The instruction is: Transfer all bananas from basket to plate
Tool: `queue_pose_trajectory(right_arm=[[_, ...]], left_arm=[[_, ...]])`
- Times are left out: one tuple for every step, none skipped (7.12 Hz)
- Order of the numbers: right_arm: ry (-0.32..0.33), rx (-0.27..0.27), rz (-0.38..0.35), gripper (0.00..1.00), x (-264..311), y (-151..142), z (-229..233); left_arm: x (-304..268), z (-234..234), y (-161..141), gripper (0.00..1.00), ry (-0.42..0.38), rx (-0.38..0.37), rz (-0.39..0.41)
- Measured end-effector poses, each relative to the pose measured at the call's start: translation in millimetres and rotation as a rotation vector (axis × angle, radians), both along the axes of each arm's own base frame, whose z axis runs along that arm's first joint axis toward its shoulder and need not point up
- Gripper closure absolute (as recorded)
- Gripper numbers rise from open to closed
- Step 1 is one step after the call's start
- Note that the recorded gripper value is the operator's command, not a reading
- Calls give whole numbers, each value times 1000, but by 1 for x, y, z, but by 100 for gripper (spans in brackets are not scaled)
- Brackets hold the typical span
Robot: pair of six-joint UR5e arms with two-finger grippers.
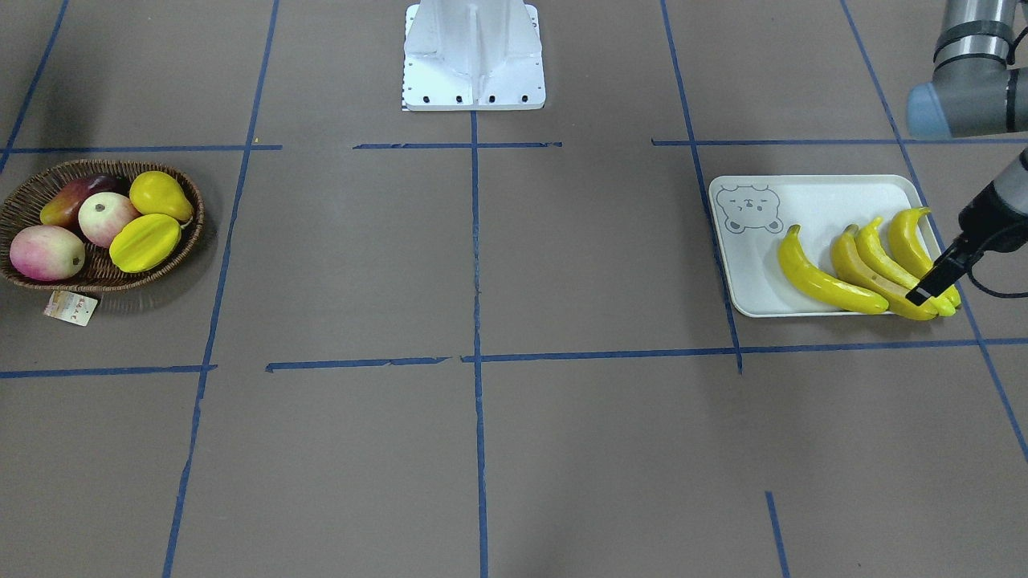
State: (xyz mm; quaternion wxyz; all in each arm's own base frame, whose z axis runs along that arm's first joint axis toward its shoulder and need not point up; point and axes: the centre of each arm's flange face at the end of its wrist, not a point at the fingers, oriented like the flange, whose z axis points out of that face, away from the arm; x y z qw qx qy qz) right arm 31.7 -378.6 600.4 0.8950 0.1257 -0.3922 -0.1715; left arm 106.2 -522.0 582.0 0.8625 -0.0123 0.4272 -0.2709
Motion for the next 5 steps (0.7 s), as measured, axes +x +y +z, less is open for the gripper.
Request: queue_pose_trajectory(right_arm=[[1,-5,6,0,2,2,2],[1,-9,12,0,5,5,4],[1,-11,17,0,7,6,4],[1,-11,20,0,8,7,5],[1,-12,23,0,9,7,5]], left_arm=[[-31,17,11,0,-41,111,93],[-55,31,19,0,-93,210,190],[-79,42,24,0,-145,293,288],[-104,51,28,0,-190,353,381],[-126,57,33,0,-220,389,473]])
